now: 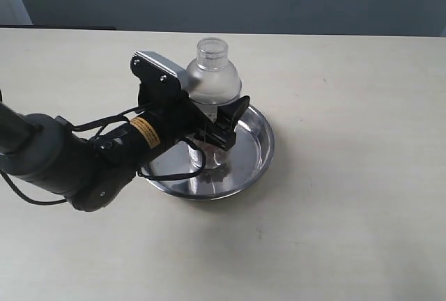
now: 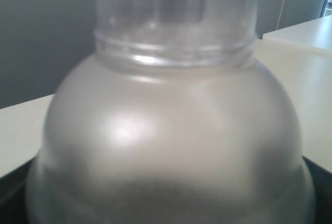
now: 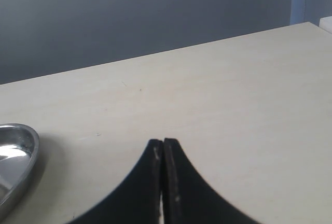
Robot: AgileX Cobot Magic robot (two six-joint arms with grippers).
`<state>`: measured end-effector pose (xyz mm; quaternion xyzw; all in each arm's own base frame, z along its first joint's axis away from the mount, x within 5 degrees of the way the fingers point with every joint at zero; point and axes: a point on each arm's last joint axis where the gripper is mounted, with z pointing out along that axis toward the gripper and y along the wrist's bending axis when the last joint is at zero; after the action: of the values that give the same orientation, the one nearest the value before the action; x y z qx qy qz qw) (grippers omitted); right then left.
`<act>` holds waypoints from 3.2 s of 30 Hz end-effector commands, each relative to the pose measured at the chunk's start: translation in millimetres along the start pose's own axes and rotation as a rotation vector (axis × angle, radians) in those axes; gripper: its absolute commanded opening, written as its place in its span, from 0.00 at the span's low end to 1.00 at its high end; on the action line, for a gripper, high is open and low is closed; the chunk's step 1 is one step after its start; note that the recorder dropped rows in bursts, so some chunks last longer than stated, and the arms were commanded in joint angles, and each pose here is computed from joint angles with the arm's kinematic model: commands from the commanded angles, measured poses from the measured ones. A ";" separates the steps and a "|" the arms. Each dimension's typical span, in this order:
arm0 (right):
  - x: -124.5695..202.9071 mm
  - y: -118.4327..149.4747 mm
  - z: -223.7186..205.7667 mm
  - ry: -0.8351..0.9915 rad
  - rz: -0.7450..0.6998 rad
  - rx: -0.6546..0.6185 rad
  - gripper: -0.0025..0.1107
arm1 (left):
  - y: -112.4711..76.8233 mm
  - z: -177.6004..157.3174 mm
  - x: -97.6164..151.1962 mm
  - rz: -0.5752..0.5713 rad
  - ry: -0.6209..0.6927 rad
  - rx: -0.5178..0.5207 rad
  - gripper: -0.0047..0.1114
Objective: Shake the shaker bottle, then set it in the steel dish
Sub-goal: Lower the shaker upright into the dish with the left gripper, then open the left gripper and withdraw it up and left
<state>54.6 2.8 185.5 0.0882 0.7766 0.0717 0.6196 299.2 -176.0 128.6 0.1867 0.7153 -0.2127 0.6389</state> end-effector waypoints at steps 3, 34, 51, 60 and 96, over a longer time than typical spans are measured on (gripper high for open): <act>-0.7 -0.3 -0.2 -0.013 -0.004 0.004 0.02 | -3.4 -0.2 -6.1 0.021 -0.067 0.023 0.66; -0.7 -0.3 -0.2 -0.013 -0.004 0.004 0.02 | 0.1 -11.3 -23.1 0.009 -0.098 -0.025 0.84; -0.7 -0.3 -0.2 -0.013 -0.004 0.004 0.02 | -2.0 -20.8 -60.9 0.070 -0.185 -0.034 0.84; -0.7 -0.3 -0.2 -0.013 -0.004 0.004 0.02 | -3.9 -33.2 -91.8 0.194 -0.217 -0.054 0.63; -0.7 -0.3 -0.2 -0.013 -0.004 0.004 0.02 | -12.8 -314.5 -192.4 0.005 -0.025 -0.279 0.04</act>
<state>54.6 2.8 185.5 0.0875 0.7767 0.0711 0.6197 56.8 -25.6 372.5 0.1898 0.6619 -0.1000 0.7183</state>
